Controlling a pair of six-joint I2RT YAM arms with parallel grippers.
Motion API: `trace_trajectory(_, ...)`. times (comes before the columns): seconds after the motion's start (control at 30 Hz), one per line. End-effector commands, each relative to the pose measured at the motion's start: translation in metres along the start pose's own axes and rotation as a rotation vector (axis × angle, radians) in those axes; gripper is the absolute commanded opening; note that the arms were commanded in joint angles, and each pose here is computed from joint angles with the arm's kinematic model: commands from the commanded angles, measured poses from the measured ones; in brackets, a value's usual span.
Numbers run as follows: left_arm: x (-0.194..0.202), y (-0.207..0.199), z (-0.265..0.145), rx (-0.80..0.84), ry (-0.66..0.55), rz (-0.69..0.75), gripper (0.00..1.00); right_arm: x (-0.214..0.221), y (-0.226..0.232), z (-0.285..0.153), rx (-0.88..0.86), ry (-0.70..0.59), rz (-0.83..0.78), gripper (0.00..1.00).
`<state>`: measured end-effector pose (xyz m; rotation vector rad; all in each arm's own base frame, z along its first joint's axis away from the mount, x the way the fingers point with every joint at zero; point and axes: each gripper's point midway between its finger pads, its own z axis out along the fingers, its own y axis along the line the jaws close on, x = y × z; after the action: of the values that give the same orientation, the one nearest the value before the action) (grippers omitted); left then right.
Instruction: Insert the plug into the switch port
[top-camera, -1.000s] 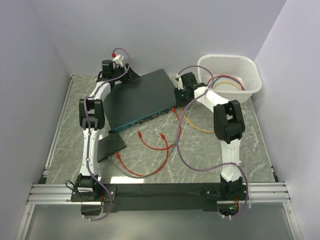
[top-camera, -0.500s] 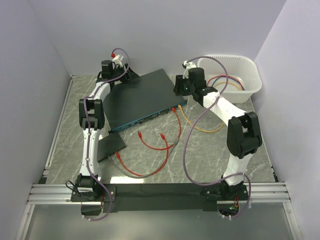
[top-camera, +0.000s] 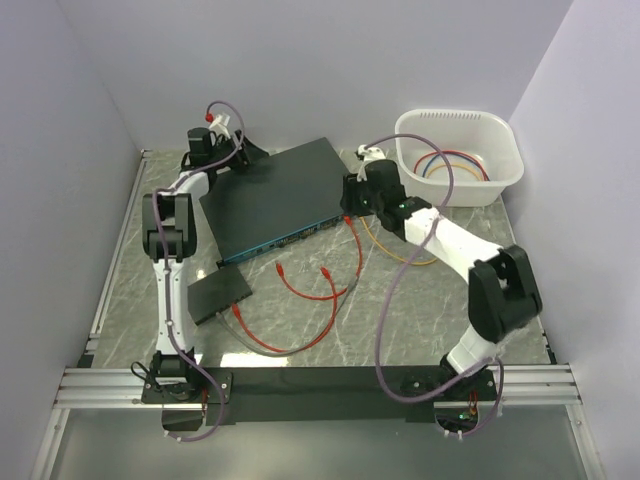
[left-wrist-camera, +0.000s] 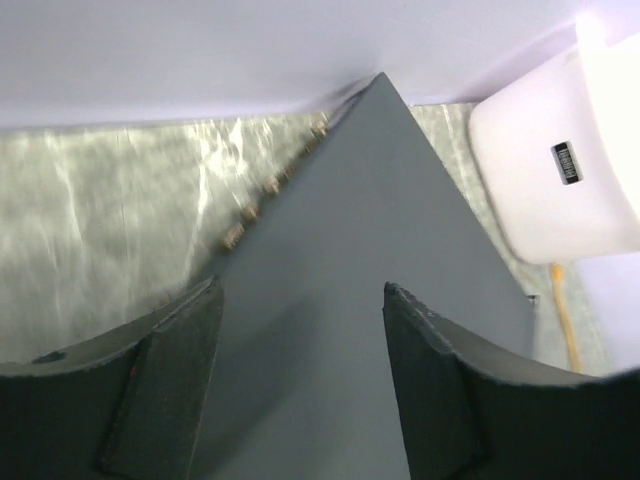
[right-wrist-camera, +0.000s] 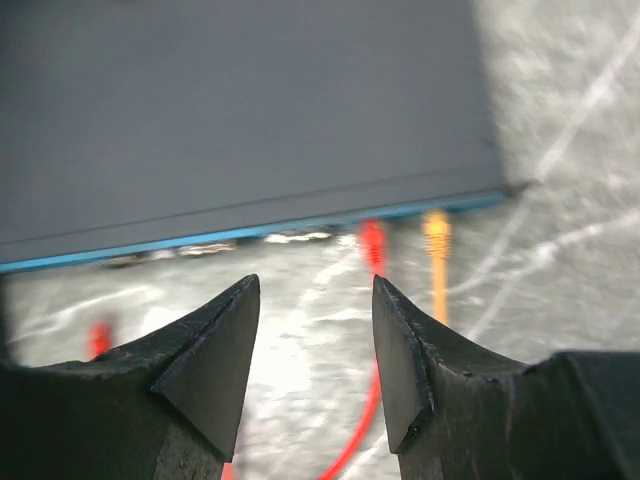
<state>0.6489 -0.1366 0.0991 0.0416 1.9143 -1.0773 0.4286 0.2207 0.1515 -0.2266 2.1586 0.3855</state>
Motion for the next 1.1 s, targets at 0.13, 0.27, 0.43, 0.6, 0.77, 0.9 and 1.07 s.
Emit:
trace_trajectory(0.13,-0.070,-0.091,-0.054,-0.017,-0.146,0.042,0.77,0.000,0.050,-0.059,-0.057,-0.087,-0.054,0.56)
trace_trajectory(0.27,-0.068,-0.124,-0.082,-0.066,-0.168,0.074,0.81,0.017,0.063,-0.082,-0.112,-0.095,-0.043,0.56)
trace_trajectory(0.43,-0.046,-0.158,-0.116,-0.146,-0.170,0.107,0.81,0.028,0.071,-0.112,-0.168,-0.111,-0.016,0.56)
trace_trajectory(0.6,-0.008,-0.198,-0.141,-0.236,-0.166,0.139,0.82,0.036,0.077,-0.135,-0.214,-0.124,0.010,0.56)
trace_trajectory(0.77,0.058,-0.229,-0.157,-0.317,-0.099,0.173,0.83,0.040,0.075,-0.155,-0.211,-0.132,0.019,0.56)
trace_trajectory(0.9,0.094,-0.232,-0.179,-0.371,-0.071,0.113,0.82,0.046,0.072,-0.169,-0.212,-0.143,0.060,0.56)
trace_trajectory(1.07,0.134,-0.255,-0.208,-0.372,-0.028,0.106,0.82,0.058,0.072,-0.185,-0.247,-0.138,0.115,0.56)
